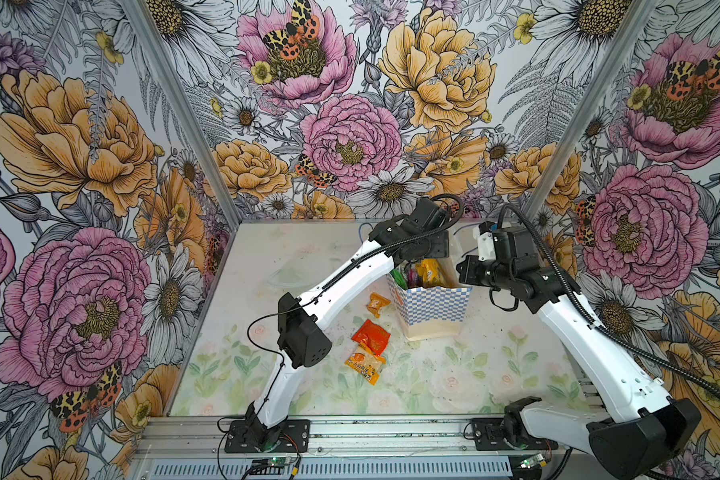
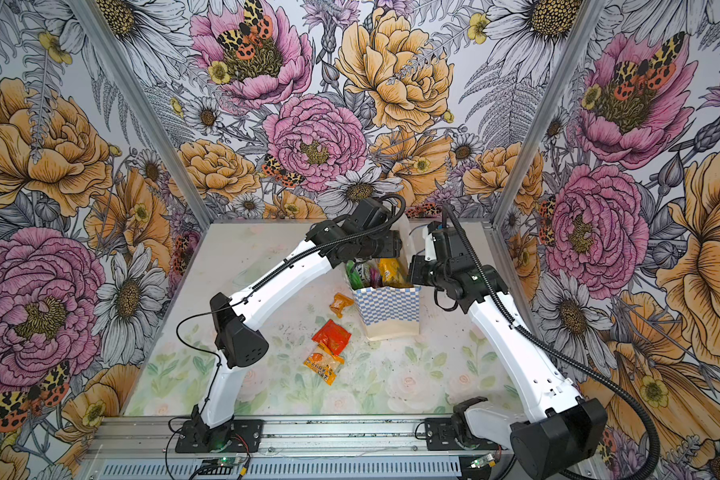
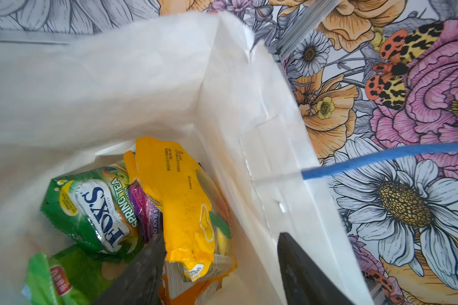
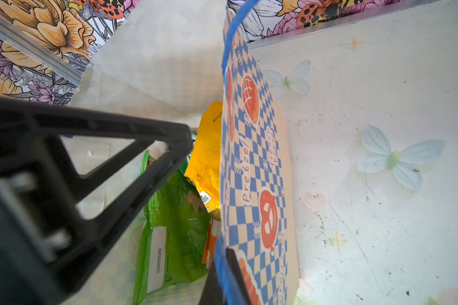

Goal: Place the snacks into the paper bag
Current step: 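Withdraw the left gripper up out of the paper bag, then move the left gripper down to the clear orange-labelled snack packet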

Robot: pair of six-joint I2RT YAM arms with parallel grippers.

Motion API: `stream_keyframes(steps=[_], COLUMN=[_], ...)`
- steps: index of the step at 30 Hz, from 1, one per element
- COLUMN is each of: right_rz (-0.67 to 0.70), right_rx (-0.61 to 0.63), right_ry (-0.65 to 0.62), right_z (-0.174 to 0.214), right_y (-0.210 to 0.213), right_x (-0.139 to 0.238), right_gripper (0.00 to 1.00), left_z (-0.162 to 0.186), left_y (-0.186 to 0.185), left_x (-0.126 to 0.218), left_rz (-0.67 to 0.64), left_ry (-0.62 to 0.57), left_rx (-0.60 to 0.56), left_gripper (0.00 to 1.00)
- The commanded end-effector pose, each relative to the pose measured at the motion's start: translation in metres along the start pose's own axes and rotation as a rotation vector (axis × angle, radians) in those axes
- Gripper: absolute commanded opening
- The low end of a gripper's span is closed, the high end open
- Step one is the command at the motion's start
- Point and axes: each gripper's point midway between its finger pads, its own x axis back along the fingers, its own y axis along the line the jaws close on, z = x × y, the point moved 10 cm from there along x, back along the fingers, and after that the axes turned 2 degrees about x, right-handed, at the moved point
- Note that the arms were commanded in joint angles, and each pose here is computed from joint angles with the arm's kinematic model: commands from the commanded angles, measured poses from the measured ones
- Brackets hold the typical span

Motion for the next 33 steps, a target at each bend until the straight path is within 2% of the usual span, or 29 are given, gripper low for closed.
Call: stream_keyframes(steps=[1,8,13,14,19,25,33], right_rz=[-0.035,-0.035,-0.035,-0.036,-0.036,-0.036,-0.043], right_rx=[0.012,0.013,0.012,0.012,0.013,0.014,0.018], right_ry=[-0.094,-0.097,-0.096,-0.096,-0.096,-0.101,-0.103], right_z=[-0.012,-0.012,-0.012,-0.012,-0.012,-0.011,-0.01], right_y=[0.008,0.008,0.008,0.008,0.008,0.008,0.008], right_x=[0.012,0.013,0.012,0.012,0.013,0.015,0.018], right_gripper=[0.0,0.0,0.0,0.0,0.0,0.0,0.0], left_z=[-0.012,-0.016,-0.017,-0.019,-0.017,-0.001,0.025], left_y=[-0.009,-0.015,-0.008,-0.005,0.01,0.038,0.098], left_x=[0.041,0.093,0.122,0.141,0.172,0.202,0.247], left_rz=[0.036,0.075,0.053,0.069,0.038,-0.031,-0.118], left_ry=[-0.082,-0.15,-0.195,-0.22,-0.268,-0.312,-0.38], left_rx=[-0.044,-0.089,-0.094,-0.087,-0.083,-0.112,-0.036], left_gripper=[0.72,0.78,0.81,0.82,0.84,0.86,0.86])
